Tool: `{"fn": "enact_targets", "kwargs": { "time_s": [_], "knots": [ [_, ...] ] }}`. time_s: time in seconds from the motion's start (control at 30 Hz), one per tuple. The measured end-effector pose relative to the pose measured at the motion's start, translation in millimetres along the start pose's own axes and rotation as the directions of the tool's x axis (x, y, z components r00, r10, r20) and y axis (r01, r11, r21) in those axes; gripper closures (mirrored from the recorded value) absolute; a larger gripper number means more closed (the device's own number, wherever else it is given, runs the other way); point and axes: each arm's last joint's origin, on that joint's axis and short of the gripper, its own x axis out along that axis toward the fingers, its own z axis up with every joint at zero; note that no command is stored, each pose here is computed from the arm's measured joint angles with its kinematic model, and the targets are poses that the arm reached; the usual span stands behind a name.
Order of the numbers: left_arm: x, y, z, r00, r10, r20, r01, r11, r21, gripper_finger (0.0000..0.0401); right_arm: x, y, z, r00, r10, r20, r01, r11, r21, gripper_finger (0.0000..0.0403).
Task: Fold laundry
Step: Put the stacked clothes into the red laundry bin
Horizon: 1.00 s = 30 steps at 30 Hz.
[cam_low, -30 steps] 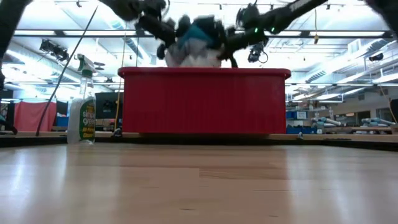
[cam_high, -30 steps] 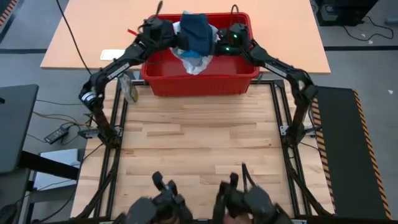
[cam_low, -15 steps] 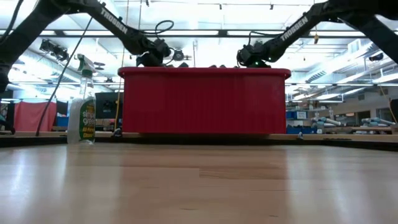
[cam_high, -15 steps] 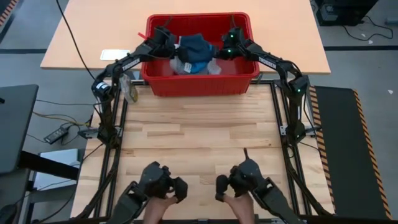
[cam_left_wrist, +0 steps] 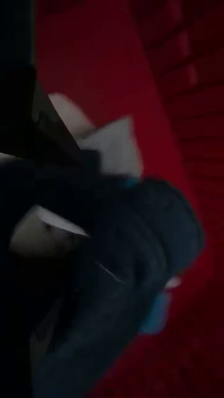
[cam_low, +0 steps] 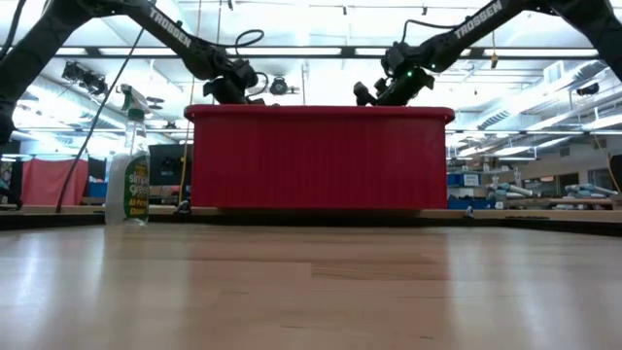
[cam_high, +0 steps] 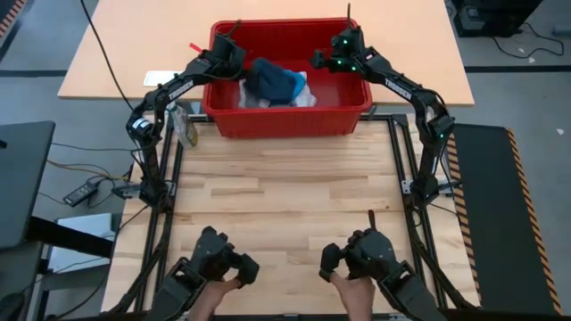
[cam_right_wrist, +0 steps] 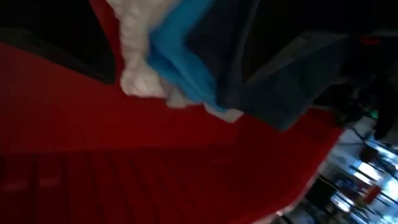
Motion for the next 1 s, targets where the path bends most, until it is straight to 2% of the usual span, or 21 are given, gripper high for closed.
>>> {"fn": "enact_targets", "kwargs": {
  "time_s": [0.17,0.27,0.4,0.5,0.6,0.7,0.77,0.9,0.97,1.0],
  "knots": [
    [1.1,-6.0,-3.9,0.999,-0.008,-0.033,0.011,0.995,0.102,0.0138,-3.4,0.7,-2.2,1.000,-0.017,-0.024,0.017,1.000,-0.013,0.0057],
    [1.4,-6.3,-1.7,1.000,-0.003,-0.006,0.003,0.996,0.084,0.0138,-3.8,6.7,-4.7,0.998,0.033,-0.050,-0.034,0.999,-0.019,0.0057],
    [-6.5,-3.6,6.2,0.999,0.047,0.007,-0.047,0.997,0.066,0.0138,-2.3,19.3,-13.3,0.978,0.157,-0.135,-0.162,0.986,-0.028,0.0057],
    [-21.6,-6.5,19.3,0.998,0.045,0.045,-0.049,0.994,0.095,0.0138,-3.0,29.3,-19.3,0.920,0.314,-0.236,-0.330,0.943,-0.032,0.0057],
    [-32.6,-7.6,30.2,0.995,0.041,0.090,-0.054,0.987,0.151,0.0138,-7.1,42.1,-26.1,0.844,0.432,-0.317,-0.469,0.882,-0.046,0.0057],
    [-37.5,-8.5,35.1,0.994,0.042,0.105,-0.060,0.983,0.173,0.0138,-23.4,63.2,-28.2,0.791,0.507,-0.344,-0.586,0.789,-0.184,0.0057],
    [-44.7,-10.3,39.5,0.991,0.043,0.124,-0.062,0.987,0.151,0.0138,-38.8,79.6,-28.3,0.759,0.550,-0.348,-0.646,0.703,-0.298,0.0057],
    [-62.4,-15.6,50.0,0.986,0.037,0.161,-0.049,0.996,0.073,0.0138,-57.9,101.6,-39.8,0.729,0.558,-0.397,-0.684,0.579,-0.443,0.0057],
    [-71.0,-23.2,52.5,0.986,0.010,0.169,-0.018,0.999,0.051,0.0138,-63.1,107.3,-49.4,0.700,0.551,-0.454,-0.714,0.528,-0.461,0.0057],
    [-77.7,-28.5,53.1,0.985,-0.039,0.167,0.028,0.997,0.066,0.0138,-65.5,109.5,-55.3,0.680,0.546,-0.490,-0.734,0.500,-0.460,0.0059]
  ]
}}
